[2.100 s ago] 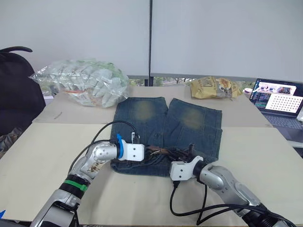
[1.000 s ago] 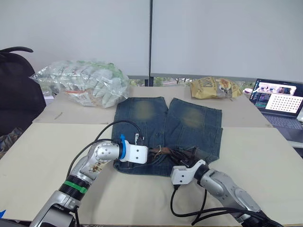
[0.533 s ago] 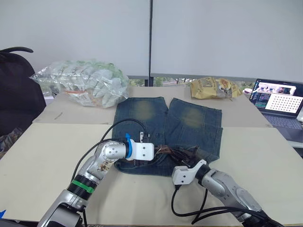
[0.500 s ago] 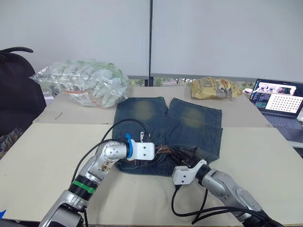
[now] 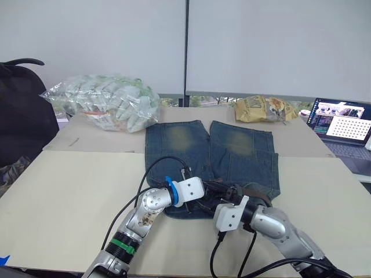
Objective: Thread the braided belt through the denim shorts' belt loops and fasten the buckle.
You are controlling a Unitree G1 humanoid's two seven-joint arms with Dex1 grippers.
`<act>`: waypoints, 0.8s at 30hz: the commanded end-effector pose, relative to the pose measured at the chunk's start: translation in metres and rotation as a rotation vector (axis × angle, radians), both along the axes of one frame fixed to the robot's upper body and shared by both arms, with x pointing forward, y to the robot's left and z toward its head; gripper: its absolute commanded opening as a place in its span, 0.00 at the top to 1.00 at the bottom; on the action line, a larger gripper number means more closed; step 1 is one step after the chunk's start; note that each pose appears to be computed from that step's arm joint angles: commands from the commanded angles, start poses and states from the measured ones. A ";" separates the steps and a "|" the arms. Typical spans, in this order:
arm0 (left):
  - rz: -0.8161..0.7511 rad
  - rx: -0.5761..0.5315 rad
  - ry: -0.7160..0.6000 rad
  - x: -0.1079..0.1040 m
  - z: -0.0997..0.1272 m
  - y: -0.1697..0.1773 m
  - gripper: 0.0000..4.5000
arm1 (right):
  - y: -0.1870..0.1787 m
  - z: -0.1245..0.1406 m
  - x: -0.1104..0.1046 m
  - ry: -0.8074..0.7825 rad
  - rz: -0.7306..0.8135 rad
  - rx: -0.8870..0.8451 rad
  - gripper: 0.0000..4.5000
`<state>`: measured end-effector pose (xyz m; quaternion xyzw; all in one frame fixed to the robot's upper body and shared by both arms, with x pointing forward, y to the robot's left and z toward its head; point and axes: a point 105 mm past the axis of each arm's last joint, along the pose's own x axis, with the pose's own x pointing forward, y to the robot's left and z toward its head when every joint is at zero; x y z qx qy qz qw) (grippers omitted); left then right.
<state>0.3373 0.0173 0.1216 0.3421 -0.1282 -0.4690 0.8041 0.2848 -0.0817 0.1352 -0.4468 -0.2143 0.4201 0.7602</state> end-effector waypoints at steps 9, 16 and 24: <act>-0.013 -0.016 -0.076 0.001 0.002 0.000 1.00 | -0.071 0.026 0.001 0.537 -0.179 0.306 0.00; -0.026 0.021 -0.119 0.000 -0.001 -0.001 1.00 | -0.068 0.038 0.018 0.992 -0.257 0.753 0.00; -0.023 0.031 -0.148 0.002 -0.001 -0.003 1.00 | -0.048 0.019 0.029 1.339 -0.344 0.936 0.00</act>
